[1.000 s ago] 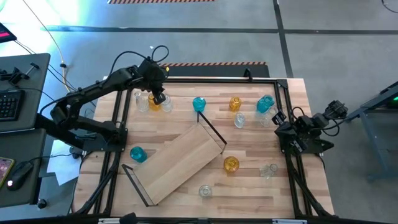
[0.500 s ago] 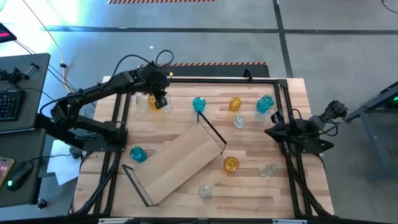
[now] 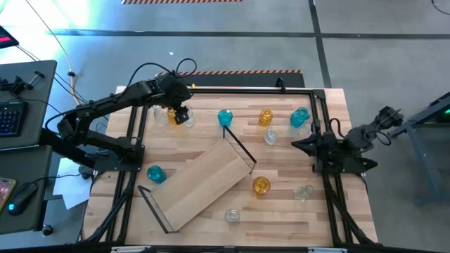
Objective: Sort vases onto shelf
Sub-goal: Put the transparent vase on the shelf
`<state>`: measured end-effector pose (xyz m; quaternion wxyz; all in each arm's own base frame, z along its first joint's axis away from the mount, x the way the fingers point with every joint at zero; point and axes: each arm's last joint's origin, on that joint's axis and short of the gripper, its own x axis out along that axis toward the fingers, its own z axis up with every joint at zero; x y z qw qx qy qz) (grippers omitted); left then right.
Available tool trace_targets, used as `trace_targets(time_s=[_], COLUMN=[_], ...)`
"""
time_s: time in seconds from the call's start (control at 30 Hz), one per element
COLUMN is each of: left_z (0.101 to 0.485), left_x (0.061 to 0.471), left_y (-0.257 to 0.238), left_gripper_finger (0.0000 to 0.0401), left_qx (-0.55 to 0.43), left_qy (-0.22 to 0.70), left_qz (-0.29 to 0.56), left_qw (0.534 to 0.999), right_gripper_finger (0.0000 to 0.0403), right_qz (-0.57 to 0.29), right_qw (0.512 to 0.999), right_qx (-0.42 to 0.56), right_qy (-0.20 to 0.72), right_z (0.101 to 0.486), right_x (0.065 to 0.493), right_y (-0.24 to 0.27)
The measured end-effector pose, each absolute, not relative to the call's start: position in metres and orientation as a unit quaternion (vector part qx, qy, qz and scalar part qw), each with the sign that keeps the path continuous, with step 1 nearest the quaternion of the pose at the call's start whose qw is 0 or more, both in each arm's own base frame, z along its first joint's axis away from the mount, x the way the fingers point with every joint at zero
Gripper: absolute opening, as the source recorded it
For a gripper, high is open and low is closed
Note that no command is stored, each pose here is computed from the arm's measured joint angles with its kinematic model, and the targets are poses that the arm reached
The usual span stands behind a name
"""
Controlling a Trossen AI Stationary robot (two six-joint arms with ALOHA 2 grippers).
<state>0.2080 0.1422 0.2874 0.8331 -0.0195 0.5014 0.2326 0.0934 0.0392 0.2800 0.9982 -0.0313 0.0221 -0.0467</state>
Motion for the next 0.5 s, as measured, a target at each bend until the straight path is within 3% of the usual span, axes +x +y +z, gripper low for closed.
trace_targets(time_s=[0.2,0.5], left_z=[0.282,0.262], left_x=[0.206,0.211], left_y=[0.142,0.152], left_gripper_finger=[0.0250,0.0251], left_qx=[-0.024,-0.007], left_qy=[0.530,0.591], left_qz=[0.229,0.247], left_qw=[0.816,0.768], right_gripper_finger=[0.0000,0.0000], right_qz=[-0.066,-0.069], right_qw=[0.982,0.982], right_qx=[-0.161,-0.162], right_qy=[0.071,0.068], right_z=[0.317,0.344], right_x=[0.106,0.115], right_y=[0.046,0.051])
